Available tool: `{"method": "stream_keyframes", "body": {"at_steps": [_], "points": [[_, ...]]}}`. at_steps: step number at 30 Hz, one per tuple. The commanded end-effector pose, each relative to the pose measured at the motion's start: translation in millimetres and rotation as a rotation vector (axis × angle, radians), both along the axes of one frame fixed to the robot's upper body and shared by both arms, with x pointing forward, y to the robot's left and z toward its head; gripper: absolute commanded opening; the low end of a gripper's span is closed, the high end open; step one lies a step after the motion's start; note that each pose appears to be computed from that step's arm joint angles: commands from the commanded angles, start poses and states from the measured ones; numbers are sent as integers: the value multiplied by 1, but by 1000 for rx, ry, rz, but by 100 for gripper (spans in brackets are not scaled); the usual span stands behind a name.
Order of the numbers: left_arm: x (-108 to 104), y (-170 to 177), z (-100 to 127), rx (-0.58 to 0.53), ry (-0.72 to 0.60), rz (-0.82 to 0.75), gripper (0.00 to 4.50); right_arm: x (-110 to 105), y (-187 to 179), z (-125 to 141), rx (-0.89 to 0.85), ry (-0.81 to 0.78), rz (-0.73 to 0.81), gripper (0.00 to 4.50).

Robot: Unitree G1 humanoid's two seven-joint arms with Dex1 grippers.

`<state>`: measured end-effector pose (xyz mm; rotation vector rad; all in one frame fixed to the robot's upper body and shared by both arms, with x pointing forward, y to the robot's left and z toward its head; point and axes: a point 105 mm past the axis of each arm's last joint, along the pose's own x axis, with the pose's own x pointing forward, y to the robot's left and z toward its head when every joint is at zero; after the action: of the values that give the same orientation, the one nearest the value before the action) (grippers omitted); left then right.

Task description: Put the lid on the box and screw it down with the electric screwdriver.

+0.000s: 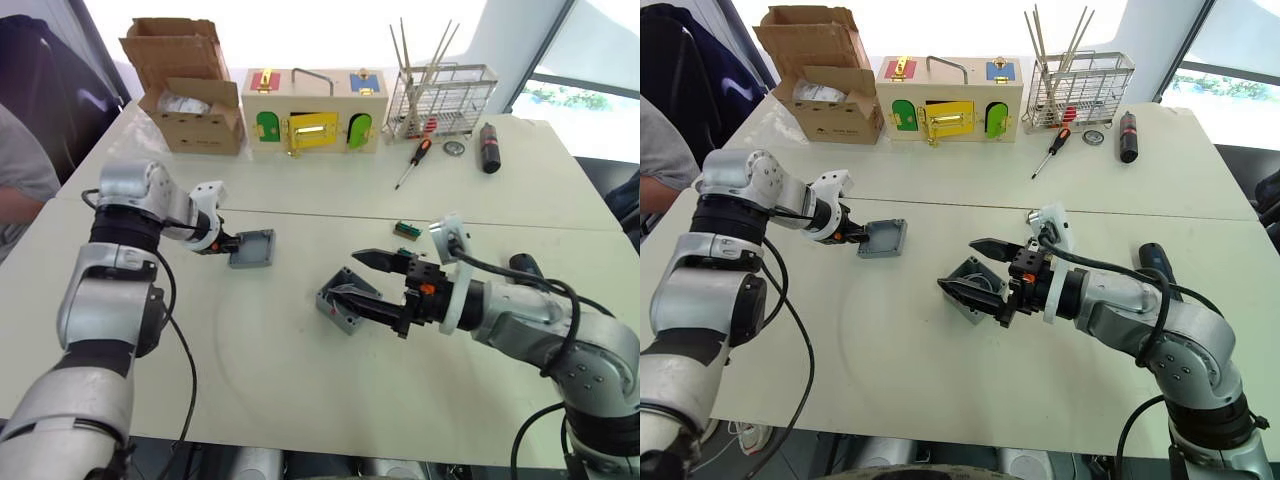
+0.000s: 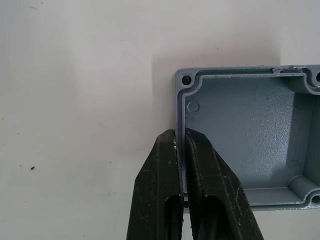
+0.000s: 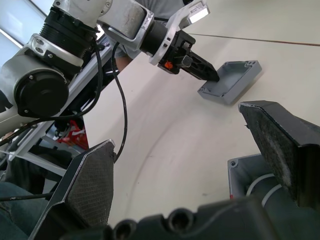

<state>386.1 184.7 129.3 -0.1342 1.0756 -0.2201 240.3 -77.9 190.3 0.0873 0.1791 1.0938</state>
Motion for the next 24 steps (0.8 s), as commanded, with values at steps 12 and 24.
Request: {"method": "stream_keyframes", "body": {"at_steps": [12,24], "points": [[42,-24,116,9,-864,-227,4,41,-22,33,157,-37,-151,450],[0,-90,160,-60,-1324,-416,4,108,-12,93,303,-21,-201,450]]}}
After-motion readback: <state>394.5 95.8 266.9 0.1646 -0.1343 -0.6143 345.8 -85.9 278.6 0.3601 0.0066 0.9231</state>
